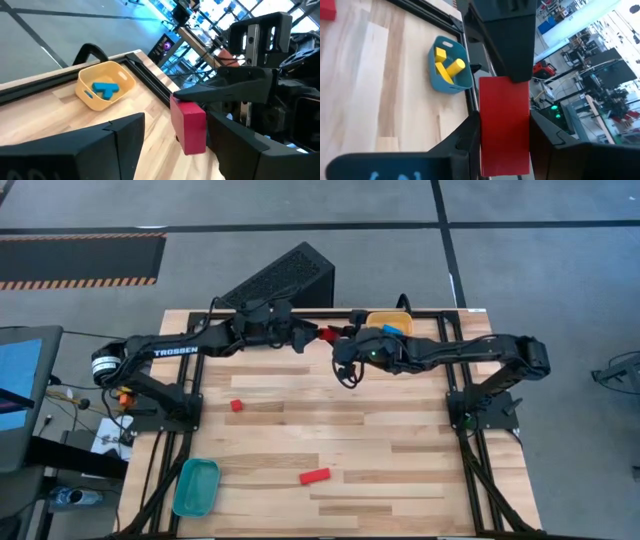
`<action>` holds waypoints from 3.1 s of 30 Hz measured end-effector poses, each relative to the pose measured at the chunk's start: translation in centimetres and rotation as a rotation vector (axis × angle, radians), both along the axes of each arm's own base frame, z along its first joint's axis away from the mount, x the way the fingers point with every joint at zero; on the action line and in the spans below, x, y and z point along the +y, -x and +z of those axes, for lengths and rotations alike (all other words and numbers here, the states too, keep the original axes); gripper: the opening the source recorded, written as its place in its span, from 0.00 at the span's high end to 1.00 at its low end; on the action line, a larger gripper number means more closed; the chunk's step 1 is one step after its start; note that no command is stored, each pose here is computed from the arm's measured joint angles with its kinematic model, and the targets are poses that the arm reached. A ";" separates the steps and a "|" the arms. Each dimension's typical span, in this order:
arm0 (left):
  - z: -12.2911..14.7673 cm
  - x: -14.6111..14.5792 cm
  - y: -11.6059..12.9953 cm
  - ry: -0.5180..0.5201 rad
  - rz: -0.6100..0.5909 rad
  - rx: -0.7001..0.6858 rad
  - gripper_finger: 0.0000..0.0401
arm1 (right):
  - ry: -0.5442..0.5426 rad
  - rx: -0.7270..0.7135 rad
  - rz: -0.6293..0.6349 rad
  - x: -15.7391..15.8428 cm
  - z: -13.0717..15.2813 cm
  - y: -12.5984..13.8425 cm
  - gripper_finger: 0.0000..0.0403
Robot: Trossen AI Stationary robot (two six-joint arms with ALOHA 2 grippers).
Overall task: Sort & place blocks by color
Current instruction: Put the top red block into the blue bin
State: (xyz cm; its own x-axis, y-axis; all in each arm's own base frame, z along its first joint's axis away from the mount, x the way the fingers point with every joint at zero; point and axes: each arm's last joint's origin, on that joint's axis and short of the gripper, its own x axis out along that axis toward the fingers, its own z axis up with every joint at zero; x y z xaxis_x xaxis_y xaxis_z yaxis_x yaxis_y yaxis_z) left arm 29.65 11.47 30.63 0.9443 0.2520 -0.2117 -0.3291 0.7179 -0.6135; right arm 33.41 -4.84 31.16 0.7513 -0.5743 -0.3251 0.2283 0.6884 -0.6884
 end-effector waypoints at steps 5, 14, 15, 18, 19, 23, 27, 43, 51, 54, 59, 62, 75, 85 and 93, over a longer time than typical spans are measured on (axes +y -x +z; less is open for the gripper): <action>-1.4 0.1 -1.1 0.063 -0.036 0.017 0.50 | -0.004 -0.004 -0.029 -1.0 0.0 0.1 0.69; -1.9 0.0 -2.3 0.051 -0.034 -0.038 0.50 | -0.005 0.025 -0.005 -1.0 -0.2 0.2 0.69; -1.7 0.1 -2.3 0.045 -0.028 -0.051 0.50 | -0.005 0.028 -0.002 -0.9 -0.2 0.2 0.69; -1.5 0.4 -2.1 0.037 -0.017 -0.071 0.50 | -0.004 0.031 0.001 -0.8 -0.2 0.2 0.69; -1.5 0.6 -2.1 0.036 -0.012 -0.073 0.50 | -0.004 0.031 0.001 -0.8 -0.2 0.2 0.69; -1.6 0.9 -1.9 0.041 0.000 -0.060 0.50 | -0.004 0.031 0.000 -0.8 -0.2 0.2 0.69; -1.7 1.2 -1.8 0.048 -0.001 -0.048 0.56 | -0.004 0.031 0.000 -0.8 -0.2 0.2 0.69; -1.6 1.4 -1.7 0.059 -0.024 -0.058 0.74 | -0.010 -0.015 -0.001 -1.8 0.1 0.2 0.69; -1.7 1.4 -1.7 0.041 -0.038 -0.049 0.94 | -0.046 -0.040 -0.021 -1.0 0.1 0.1 0.63; -1.7 1.4 -1.7 0.027 -0.033 -0.042 0.93 | -0.155 -0.114 -0.091 -1.0 0.0 0.2 0.57; -1.5 1.6 -0.7 -0.019 0.057 0.031 0.93 | -0.391 -0.162 -0.433 -1.8 -1.5 2.1 0.49; -1.1 1.3 0.4 -0.054 0.120 0.111 0.93 | -0.541 -0.126 -0.521 -2.6 -2.3 3.6 0.48; 1.4 -2.7 4.3 -0.135 0.285 0.272 0.93 | -0.718 -0.235 -0.356 -1.7 -1.1 7.7 0.62; 0.1 -8.4 5.9 -0.050 0.321 0.454 0.93 | -0.755 -0.304 -0.277 -1.2 0.1 9.6 0.72; -1.4 -14.1 8.3 0.115 0.222 0.620 0.93 | -0.886 -0.319 -0.053 -0.8 -0.9 6.3 0.73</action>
State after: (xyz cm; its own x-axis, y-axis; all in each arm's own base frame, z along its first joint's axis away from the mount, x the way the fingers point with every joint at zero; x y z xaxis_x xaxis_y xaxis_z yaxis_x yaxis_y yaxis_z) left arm 21.38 -2.64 29.19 0.5670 0.3696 -0.7361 -0.7782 0.5333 -0.3316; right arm 27.14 -5.68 30.31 0.8599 -0.2524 -0.4437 0.3619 0.9144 0.1813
